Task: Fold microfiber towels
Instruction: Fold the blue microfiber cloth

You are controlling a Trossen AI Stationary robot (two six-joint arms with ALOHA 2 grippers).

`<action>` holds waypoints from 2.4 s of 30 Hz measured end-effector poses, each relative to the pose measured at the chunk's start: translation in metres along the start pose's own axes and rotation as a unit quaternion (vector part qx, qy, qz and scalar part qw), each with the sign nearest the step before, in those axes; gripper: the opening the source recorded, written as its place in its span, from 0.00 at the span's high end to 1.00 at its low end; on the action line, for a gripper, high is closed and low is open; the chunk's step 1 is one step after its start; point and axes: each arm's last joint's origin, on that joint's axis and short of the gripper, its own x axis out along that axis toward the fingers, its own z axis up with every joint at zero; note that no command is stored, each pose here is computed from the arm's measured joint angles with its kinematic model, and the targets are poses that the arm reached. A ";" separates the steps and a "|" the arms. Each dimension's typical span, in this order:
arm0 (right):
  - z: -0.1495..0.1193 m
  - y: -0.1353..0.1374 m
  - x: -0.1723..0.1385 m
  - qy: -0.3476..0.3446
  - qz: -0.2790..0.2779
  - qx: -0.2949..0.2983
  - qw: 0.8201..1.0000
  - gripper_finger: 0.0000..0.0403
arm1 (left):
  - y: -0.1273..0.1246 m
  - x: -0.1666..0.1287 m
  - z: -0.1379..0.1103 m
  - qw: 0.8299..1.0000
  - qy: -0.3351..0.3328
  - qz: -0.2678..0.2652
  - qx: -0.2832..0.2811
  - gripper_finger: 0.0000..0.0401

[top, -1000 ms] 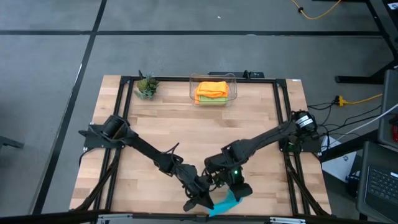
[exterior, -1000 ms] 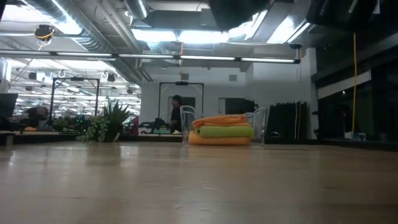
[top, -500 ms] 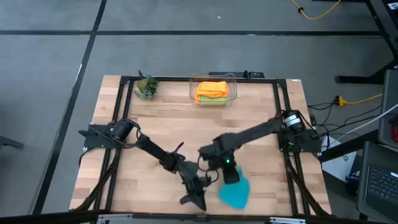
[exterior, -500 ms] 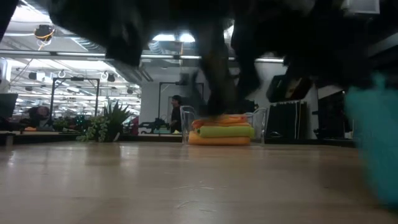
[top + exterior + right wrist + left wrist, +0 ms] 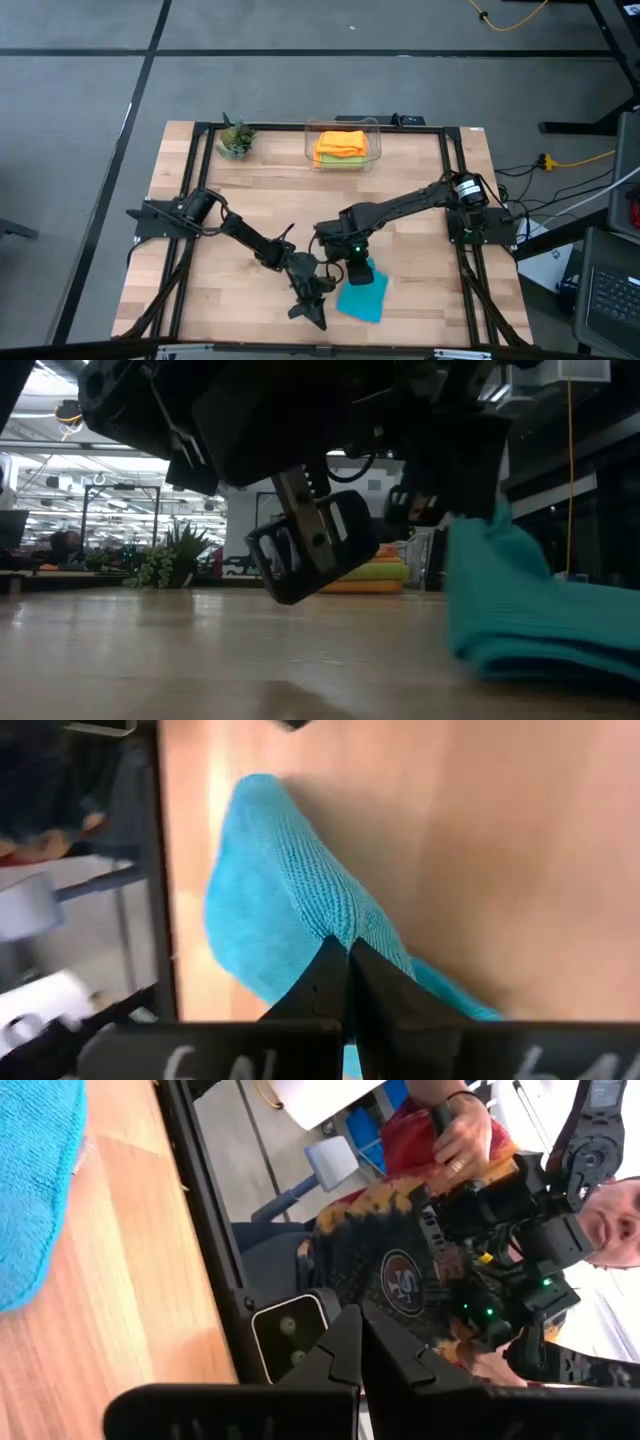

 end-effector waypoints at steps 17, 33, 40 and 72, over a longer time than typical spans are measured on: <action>0.008 -0.011 -0.009 -0.051 -0.077 0.053 0.994 0.74 | -0.066 -0.034 -0.001 0.986 0.095 0.136 -0.017 1.00; 0.005 -0.016 -0.079 0.003 -0.035 0.061 0.998 0.70 | -0.108 -0.059 -0.006 0.947 0.041 0.310 0.077 1.00; -0.035 0.020 -0.071 0.112 -0.038 -0.008 0.993 0.70 | -0.105 -0.062 -0.003 0.929 -0.013 0.365 0.066 1.00; -0.086 0.026 -0.013 -0.227 -0.210 -0.125 0.943 0.66 | -0.101 -0.066 0.003 0.891 -0.067 0.438 0.100 1.00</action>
